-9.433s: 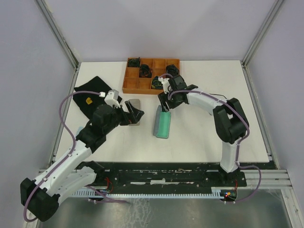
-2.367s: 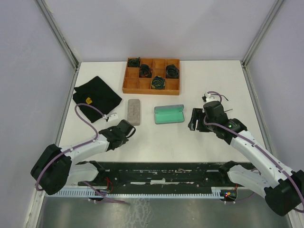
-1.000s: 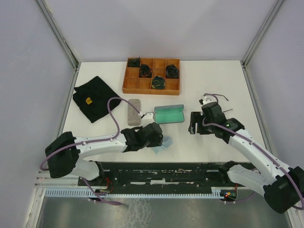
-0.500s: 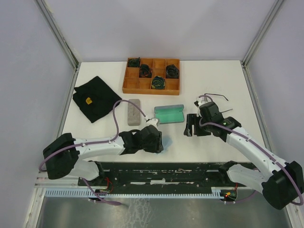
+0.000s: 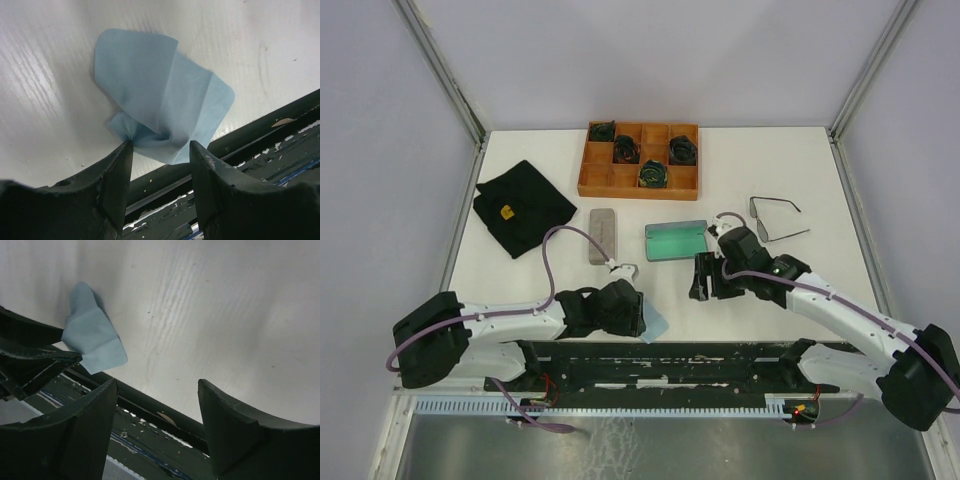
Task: Organize the sunglasses
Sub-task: Move the glasses cleaning cloth to the center of the board.
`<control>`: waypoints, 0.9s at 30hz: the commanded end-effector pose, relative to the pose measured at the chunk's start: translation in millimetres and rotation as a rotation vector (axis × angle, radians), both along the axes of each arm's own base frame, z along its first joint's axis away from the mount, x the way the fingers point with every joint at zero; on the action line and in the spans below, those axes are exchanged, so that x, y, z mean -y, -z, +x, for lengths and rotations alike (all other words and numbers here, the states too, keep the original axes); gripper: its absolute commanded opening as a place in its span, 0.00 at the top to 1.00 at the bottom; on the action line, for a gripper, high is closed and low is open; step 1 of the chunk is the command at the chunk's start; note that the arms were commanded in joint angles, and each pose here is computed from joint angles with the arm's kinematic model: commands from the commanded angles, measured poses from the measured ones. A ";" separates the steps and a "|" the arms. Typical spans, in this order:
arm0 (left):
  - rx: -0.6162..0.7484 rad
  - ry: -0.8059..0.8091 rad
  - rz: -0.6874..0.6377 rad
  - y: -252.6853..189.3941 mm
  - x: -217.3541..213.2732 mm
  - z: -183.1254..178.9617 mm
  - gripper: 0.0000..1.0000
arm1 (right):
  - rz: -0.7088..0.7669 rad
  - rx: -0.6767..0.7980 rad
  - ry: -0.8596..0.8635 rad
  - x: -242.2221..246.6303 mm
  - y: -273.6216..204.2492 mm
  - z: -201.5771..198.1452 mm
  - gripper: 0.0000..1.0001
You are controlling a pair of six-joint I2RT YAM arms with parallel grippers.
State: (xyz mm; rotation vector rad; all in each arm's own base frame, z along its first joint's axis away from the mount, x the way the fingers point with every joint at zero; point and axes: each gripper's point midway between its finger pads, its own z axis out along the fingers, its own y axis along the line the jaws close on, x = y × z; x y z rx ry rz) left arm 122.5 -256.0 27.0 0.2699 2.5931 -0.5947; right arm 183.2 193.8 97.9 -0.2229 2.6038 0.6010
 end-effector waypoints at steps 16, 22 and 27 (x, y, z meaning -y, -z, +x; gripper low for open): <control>0.050 -0.059 -0.097 -10.6 6.5 8.4 0.47 | 0.195 -0.045 -0.096 -130.4 33.1 -32.7 0.70; 0.070 -0.059 -0.118 -19.0 7.7 10.6 0.47 | 0.120 -0.075 -0.081 -135.0 63.5 -43.8 0.77; 0.104 -0.061 -0.154 -35.3 7.3 13.5 0.46 | -0.042 -0.058 -0.048 -109.7 83.7 -40.4 0.80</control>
